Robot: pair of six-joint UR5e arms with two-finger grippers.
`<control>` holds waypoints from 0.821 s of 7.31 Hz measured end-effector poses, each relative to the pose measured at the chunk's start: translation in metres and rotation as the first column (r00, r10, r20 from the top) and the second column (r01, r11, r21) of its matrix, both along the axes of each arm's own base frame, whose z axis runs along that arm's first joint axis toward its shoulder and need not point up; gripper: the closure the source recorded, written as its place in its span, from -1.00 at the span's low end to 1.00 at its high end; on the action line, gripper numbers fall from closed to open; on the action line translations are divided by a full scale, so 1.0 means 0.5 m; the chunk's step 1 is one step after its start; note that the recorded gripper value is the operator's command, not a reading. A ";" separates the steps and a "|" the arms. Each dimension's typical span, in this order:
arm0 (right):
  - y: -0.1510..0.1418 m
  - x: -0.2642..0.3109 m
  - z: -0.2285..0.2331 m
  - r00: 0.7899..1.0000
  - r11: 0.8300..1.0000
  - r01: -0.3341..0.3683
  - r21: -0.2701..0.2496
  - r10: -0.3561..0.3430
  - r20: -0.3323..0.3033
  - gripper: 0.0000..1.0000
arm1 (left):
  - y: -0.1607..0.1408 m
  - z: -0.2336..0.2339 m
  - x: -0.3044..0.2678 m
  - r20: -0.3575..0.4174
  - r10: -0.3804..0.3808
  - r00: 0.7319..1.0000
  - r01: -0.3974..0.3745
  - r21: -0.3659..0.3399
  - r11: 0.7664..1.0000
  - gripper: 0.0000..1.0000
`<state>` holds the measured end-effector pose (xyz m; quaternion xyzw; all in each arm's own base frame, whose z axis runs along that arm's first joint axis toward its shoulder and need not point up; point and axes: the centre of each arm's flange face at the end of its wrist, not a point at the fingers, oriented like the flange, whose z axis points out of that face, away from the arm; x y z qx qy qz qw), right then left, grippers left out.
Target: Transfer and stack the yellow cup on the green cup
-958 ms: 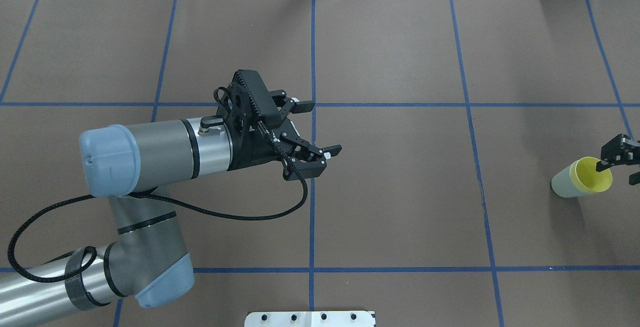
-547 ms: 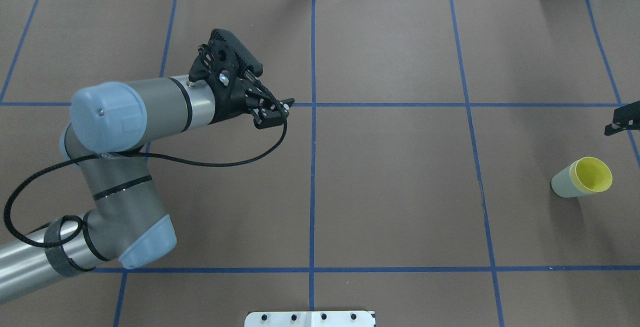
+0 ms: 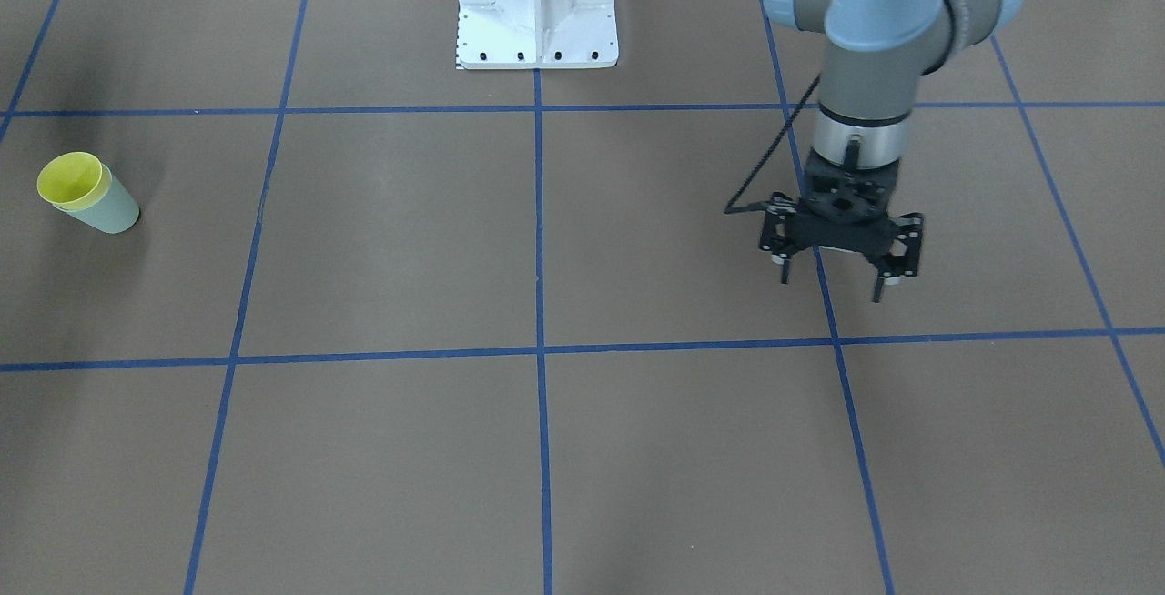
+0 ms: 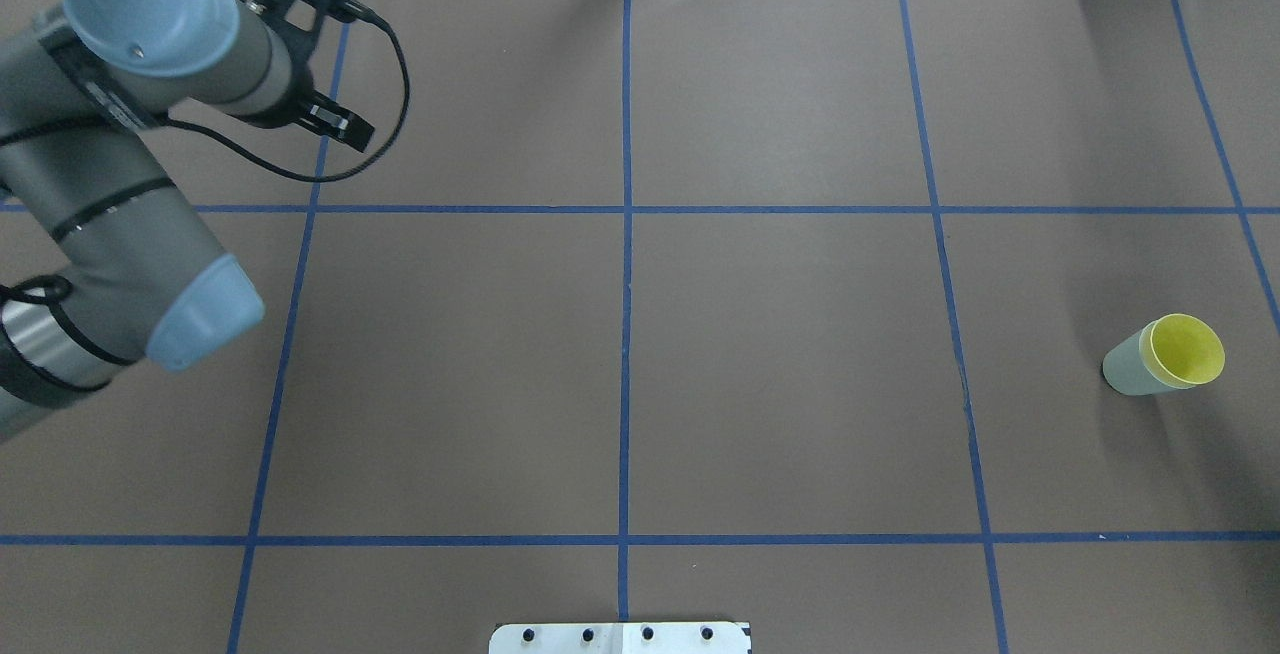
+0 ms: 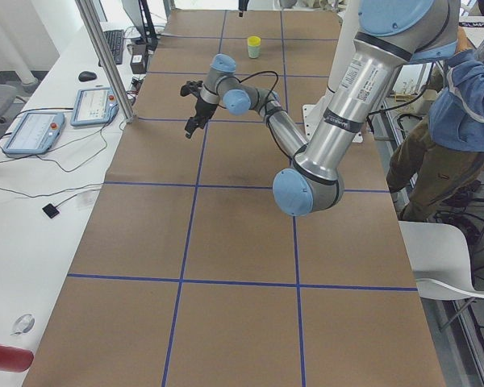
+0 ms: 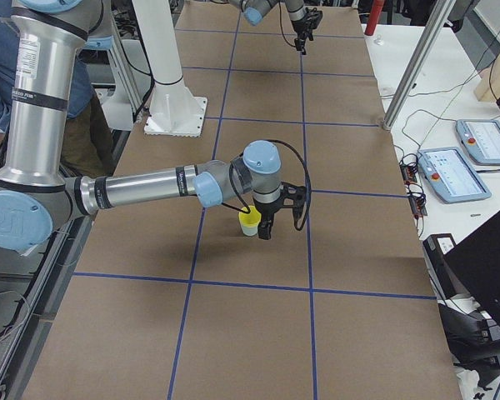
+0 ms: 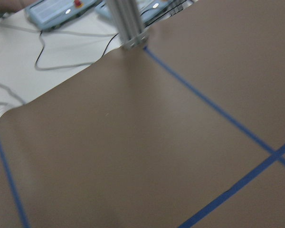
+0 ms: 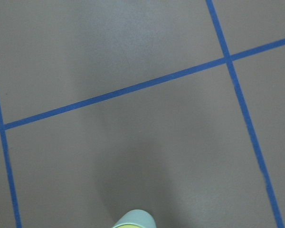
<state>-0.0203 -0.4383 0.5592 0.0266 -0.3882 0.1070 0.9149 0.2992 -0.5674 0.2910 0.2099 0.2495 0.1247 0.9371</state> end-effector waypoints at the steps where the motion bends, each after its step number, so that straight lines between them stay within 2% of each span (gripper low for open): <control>1: -0.033 0.016 0.022 0.999 1.000 0.028 0.012 -0.028 -0.016 -1.00 | -0.047 0.065 -0.121 0.009 0.024 1.000 -0.023 -0.126 0.992 -0.99; 2: -0.073 0.038 0.023 0.998 0.998 0.059 0.018 -0.059 -0.033 -1.00 | -0.074 0.140 -0.247 -0.055 0.032 0.998 -0.045 -0.249 0.967 -0.99; 3: -0.107 0.066 0.011 0.995 0.996 0.090 0.022 -0.089 -0.048 -1.00 | -0.069 0.219 -0.361 -0.144 0.013 0.990 -0.061 -0.333 0.941 -0.99; 4: -0.130 0.094 -0.003 0.992 0.993 0.116 0.027 -0.114 -0.061 -1.00 | -0.039 0.302 -0.463 -0.206 0.008 0.979 -0.083 -0.359 0.929 -0.99; 5: -0.139 0.112 -0.010 0.989 0.991 0.132 0.030 -0.130 -0.069 -1.00 | -0.003 0.377 -0.547 -0.220 0.043 0.975 -0.116 -0.330 0.937 -0.99; 6: -0.139 0.120 -0.009 0.988 0.990 0.141 0.030 -0.138 -0.072 -1.00 | 0.031 0.442 -0.616 -0.192 0.088 0.977 -0.143 -0.292 0.946 -0.99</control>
